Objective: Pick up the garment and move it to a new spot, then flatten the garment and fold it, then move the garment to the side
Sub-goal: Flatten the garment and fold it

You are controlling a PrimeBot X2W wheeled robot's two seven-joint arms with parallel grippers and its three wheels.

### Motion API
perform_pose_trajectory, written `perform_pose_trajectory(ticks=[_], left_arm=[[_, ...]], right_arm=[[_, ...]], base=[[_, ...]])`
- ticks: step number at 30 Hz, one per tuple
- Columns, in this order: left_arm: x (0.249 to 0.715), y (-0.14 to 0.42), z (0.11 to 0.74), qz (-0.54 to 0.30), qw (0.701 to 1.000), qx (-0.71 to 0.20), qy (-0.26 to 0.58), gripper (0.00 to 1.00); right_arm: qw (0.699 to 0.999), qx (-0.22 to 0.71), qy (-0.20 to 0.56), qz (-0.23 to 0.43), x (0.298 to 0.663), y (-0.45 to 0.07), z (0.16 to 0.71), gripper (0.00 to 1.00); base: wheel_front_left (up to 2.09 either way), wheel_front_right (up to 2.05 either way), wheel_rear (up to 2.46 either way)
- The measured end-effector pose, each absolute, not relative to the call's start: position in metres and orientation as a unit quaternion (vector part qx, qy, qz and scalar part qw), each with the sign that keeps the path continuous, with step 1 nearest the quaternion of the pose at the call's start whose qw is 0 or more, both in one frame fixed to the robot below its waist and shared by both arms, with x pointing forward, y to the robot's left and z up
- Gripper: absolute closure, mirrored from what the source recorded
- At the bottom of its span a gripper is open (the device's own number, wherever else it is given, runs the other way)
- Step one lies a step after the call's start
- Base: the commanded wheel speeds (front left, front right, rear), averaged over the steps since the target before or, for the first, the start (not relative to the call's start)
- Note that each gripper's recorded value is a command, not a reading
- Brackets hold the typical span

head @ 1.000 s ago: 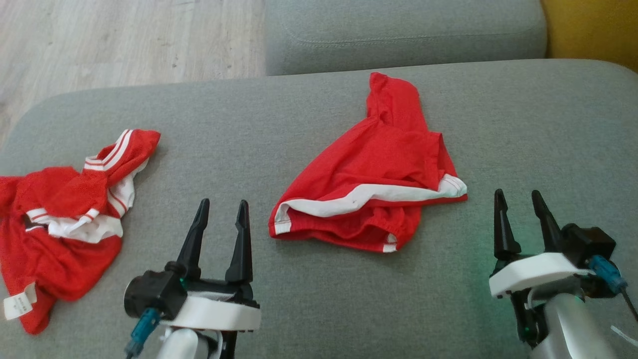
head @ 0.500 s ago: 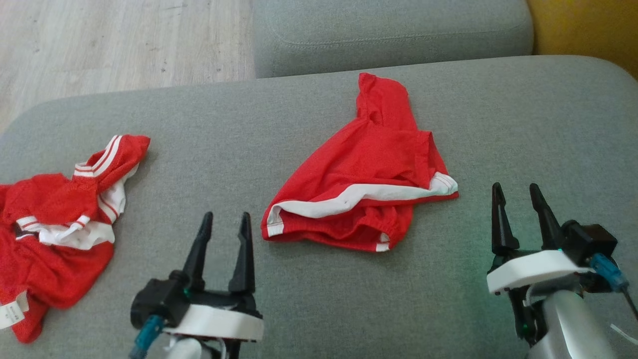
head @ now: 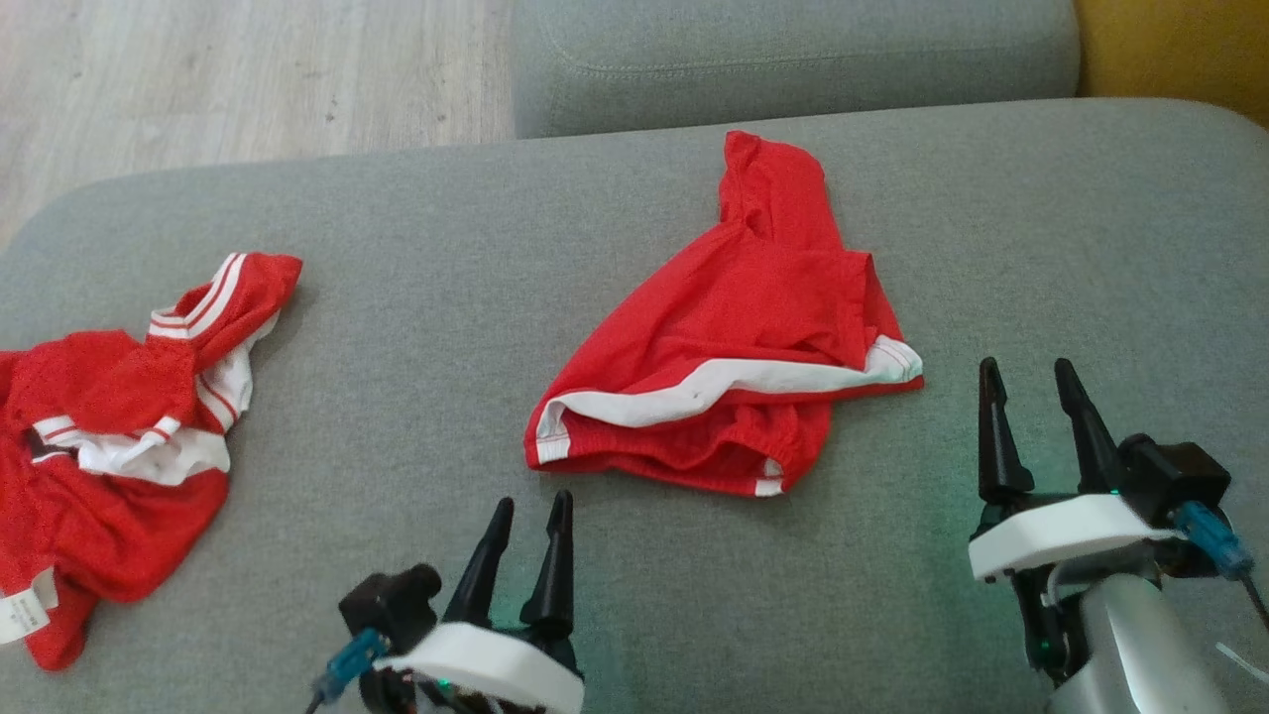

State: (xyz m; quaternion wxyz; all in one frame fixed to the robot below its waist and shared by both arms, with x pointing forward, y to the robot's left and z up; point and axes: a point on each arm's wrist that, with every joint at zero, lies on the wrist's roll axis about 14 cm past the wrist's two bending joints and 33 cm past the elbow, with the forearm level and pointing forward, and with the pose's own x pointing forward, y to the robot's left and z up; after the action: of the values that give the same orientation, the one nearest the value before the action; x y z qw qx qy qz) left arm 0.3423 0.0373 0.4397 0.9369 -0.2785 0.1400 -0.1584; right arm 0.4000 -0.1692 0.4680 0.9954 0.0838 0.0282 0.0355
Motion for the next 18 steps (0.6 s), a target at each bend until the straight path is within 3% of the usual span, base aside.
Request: perform_pose_trajectory(ticks=[18], left_arm=[[0.369, 0.008, 0.417, -0.134, 0.878, -0.399, 0.228, 0.0]], right_arm=[[0.996, 0.075, 0.043, 0.024, 0.407, -0.178, 0.456, 0.0]], base=[[0.0, 0.0, 0.0]])
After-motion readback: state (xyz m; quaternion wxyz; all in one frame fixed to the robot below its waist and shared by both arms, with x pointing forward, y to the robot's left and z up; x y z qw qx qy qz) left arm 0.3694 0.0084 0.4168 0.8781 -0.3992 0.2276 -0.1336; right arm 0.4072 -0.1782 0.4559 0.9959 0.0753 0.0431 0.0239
